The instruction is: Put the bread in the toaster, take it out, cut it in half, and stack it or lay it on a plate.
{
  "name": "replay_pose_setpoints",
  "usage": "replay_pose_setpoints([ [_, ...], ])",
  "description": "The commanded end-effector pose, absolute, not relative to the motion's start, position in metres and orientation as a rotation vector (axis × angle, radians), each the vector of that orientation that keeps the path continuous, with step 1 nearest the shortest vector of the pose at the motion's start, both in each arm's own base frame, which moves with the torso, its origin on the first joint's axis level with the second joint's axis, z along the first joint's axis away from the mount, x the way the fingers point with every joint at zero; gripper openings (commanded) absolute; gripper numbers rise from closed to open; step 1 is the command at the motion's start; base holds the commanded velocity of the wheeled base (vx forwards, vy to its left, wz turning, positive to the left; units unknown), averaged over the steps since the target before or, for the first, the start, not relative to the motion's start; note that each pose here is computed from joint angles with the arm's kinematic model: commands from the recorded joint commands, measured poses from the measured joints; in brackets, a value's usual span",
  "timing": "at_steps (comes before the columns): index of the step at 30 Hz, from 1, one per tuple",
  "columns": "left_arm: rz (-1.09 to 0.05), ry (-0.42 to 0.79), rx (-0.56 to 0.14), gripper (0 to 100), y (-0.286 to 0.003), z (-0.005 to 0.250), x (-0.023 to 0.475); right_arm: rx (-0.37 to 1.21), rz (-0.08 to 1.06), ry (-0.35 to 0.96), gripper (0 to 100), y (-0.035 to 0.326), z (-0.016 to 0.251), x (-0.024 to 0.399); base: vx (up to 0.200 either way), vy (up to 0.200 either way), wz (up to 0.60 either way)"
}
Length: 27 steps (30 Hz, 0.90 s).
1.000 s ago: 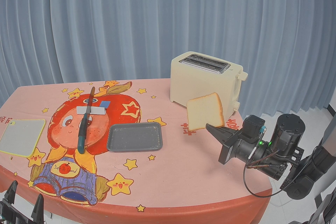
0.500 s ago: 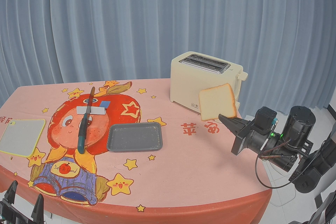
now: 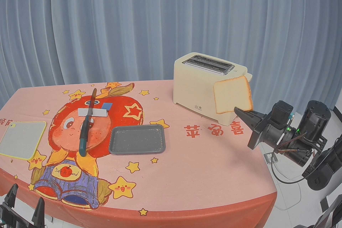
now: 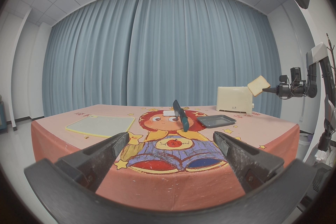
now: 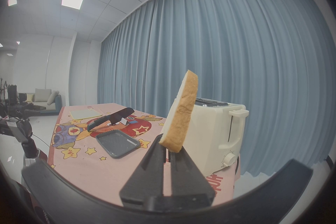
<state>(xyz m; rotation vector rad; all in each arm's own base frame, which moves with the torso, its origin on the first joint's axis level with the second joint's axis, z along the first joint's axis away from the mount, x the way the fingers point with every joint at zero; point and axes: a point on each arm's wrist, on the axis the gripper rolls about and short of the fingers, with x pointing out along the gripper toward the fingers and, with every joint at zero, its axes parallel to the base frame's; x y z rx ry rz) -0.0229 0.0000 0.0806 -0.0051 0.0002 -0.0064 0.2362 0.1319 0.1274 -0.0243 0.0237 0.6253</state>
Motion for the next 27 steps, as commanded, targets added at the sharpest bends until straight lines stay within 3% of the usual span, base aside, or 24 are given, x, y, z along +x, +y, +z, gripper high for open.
replay_pose_setpoints([
  [1, -0.006, 0.005, -0.006, 100, 0.0, 0.0754, -0.0226, -0.026, 0.62, 0.021, 0, 0.1288, 0.128, 0.2372, 0.0, 0.0, 0.0],
  [27, -0.006, 0.005, -0.006, 100, 0.0, 0.0754, -0.0226, -0.027, 0.605, 0.027, 0, 0.1262, 0.1261, 0.2405, 0.0, 0.0, 0.0],
])
